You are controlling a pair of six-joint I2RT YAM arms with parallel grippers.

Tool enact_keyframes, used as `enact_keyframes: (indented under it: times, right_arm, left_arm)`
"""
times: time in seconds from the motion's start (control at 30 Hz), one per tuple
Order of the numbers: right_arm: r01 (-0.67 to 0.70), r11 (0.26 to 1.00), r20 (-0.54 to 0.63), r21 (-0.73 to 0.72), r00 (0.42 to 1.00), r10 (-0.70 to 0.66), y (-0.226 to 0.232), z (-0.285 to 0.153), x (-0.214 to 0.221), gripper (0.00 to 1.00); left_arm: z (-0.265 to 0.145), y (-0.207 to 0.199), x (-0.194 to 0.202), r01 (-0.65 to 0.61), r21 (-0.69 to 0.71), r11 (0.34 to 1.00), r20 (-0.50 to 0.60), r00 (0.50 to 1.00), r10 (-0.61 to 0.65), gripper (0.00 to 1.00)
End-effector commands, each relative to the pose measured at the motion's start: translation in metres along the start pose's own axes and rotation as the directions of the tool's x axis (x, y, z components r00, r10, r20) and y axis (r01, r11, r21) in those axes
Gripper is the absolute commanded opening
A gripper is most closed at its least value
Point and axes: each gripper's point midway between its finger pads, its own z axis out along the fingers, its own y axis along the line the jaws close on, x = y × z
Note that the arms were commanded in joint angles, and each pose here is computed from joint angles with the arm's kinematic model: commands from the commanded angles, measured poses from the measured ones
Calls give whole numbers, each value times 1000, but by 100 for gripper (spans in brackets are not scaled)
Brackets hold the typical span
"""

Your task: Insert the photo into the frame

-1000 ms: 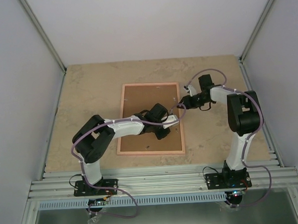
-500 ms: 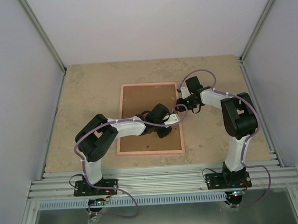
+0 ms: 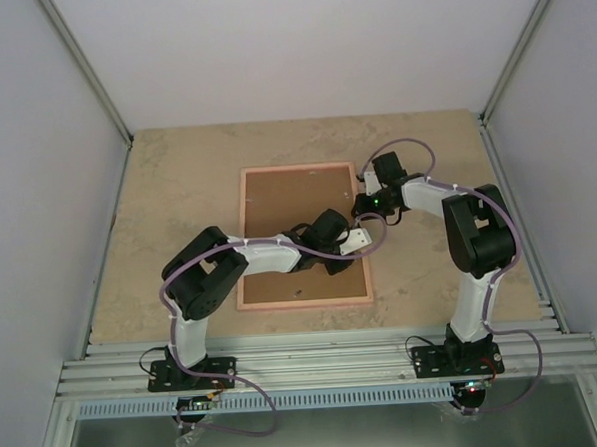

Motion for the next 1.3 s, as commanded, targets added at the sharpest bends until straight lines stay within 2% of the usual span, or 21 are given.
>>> enact_keyframes:
  times: [0.0,0.07,0.5,0.77,0.97,1.17,1.27]
  right_arm:
    - [-15,996,-153,90,988,29,-27,31,55,6]
    - [-18,996,-160,93,987,32,-28,33,56,1]
    - [-39,993,-169,112,984,58,-33,36,62,0]
    - [-37,993,-176,113,983,57,-34,39,64,0]
    - [-37,993,-174,111,983,57,-33,38,63,0]
    - [-33,994,-175,101,983,51,-32,38,64,0]
    - [-31,995,-163,93,985,46,-30,35,62,0]
  left_arm:
    - [17,-23,25,-21,97,995,-68,997,28,9]
    - [18,-30,23,-31,131,991,-59,998,39,8]
    - [32,-52,22,-56,254,965,-49,996,71,7]
    - [23,-80,38,-163,423,892,-44,979,200,3]
    - [22,-83,47,-242,452,859,-43,956,292,2]
    - [24,-56,28,-194,337,921,-31,976,217,4]
    - [11,-21,6,-70,257,964,4,997,71,7]
